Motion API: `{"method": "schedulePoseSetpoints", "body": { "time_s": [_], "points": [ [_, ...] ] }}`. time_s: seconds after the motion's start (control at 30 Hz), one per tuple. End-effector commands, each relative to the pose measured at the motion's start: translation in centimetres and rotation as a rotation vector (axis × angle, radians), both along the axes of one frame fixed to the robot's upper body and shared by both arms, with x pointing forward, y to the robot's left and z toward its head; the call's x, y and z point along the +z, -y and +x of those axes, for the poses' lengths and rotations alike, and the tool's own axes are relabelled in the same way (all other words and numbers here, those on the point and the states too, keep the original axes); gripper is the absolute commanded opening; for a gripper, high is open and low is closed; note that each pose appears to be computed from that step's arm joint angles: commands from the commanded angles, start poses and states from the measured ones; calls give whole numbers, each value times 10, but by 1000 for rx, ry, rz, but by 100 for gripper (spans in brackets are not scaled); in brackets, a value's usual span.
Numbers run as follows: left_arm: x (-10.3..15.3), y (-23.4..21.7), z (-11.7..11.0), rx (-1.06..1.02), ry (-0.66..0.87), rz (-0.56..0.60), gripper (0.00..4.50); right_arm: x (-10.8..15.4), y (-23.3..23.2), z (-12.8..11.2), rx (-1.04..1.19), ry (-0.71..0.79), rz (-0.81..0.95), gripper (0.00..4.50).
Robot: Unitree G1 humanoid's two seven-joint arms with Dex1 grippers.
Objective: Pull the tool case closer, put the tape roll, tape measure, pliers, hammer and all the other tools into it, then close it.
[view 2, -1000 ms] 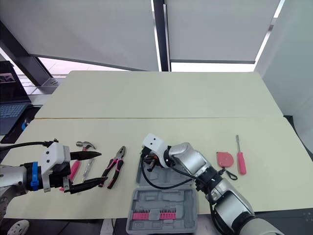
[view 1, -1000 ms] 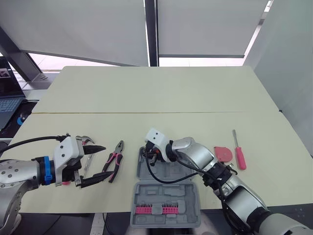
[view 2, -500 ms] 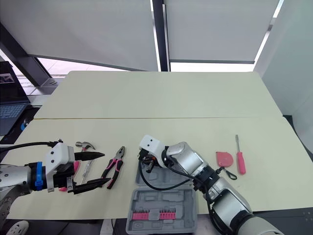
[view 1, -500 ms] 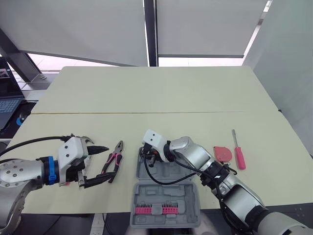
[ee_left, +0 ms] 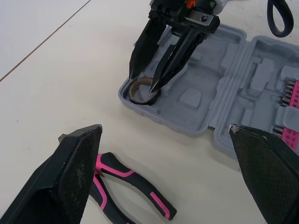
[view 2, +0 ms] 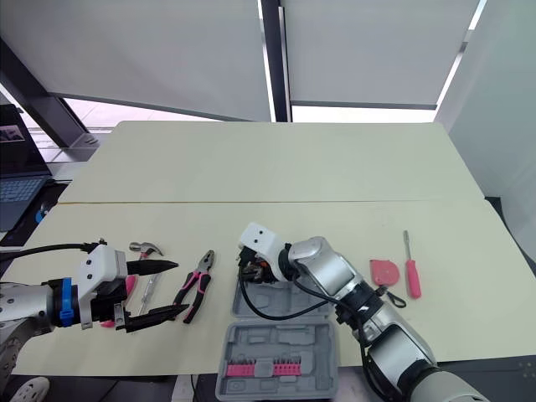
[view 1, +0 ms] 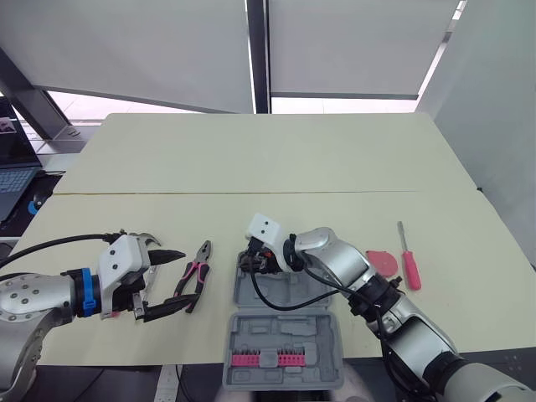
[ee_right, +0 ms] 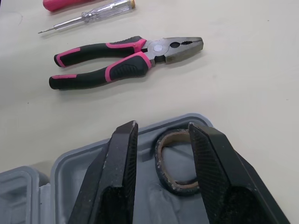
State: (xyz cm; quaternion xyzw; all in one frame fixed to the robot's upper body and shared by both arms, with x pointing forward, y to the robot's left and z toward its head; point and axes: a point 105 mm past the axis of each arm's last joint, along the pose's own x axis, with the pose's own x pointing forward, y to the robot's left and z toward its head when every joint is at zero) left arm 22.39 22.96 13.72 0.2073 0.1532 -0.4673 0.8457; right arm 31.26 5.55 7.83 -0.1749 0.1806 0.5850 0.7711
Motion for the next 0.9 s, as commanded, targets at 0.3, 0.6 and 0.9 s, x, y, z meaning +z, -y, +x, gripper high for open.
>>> {"method": "schedulePoseSetpoints", "body": {
  "time_s": [0.3,0.6,0.9],
  "points": [
    [8,6,2,-14,23,3,450,3,-3,1,37,123,29,66],
    [8,8,2,-16,23,4,450,-18,-1,4,43,149,-5,66],
    [8,9,3,-10,22,2,450,-41,0,4,63,150,-61,66]
  ]
}}
